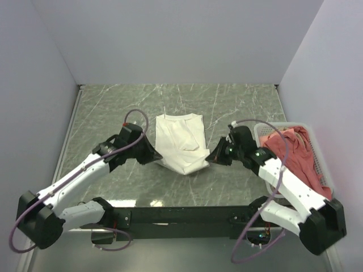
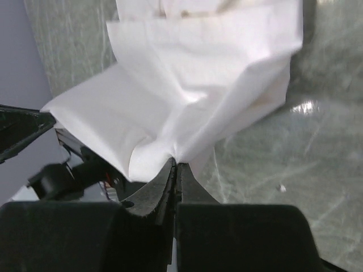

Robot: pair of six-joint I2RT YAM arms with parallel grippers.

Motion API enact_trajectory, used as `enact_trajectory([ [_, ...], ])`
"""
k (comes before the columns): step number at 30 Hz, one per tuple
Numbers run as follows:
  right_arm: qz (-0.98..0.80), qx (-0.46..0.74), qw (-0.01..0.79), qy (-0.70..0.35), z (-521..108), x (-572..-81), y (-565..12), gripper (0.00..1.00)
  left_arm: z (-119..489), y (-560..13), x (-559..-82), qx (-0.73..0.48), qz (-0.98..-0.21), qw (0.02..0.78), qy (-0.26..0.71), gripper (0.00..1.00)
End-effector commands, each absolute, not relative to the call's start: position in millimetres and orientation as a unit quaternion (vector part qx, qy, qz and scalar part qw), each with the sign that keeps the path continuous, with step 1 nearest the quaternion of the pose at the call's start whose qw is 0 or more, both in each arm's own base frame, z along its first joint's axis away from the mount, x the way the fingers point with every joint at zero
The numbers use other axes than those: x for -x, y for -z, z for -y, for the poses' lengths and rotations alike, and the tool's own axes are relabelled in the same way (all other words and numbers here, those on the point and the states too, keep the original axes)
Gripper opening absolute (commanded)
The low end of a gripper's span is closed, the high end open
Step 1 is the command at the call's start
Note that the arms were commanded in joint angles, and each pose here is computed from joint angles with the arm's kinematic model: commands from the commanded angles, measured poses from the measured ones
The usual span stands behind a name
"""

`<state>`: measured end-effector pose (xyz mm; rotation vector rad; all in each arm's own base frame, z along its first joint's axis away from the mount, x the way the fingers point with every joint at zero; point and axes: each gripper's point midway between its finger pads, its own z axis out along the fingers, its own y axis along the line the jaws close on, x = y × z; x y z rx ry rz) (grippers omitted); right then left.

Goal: Fold and stack the t-shirts
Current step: Fold the tshirt

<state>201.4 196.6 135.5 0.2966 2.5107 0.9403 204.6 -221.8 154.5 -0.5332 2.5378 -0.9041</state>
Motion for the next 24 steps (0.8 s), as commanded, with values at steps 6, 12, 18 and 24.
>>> enact_trajectory([
  [6, -0.88, -0.113, 0.256, -0.383, -217, -300, -188, 0.0, 226, -190, -316, 0.211, -0.872, 0.248, 0.365, 0.0],
  [12, -0.875, -0.125, 0.249, -0.397, -225, -376, -194, 0.0, 224, -181, -394, 0.243, -0.858, 0.25, 0.377, 0.0],
  [18, -0.87, -0.129, 0.246, -0.406, -231, -439, -181, 0.0, 216, -169, -461, 0.259, -0.847, 0.262, 0.383, 0.0],
  [24, -0.859, -0.14, 0.244, -0.426, -232, -495, -154, 0.0, 211, -148, -514, 0.251, -0.842, 0.256, 0.404, 0.0],
])
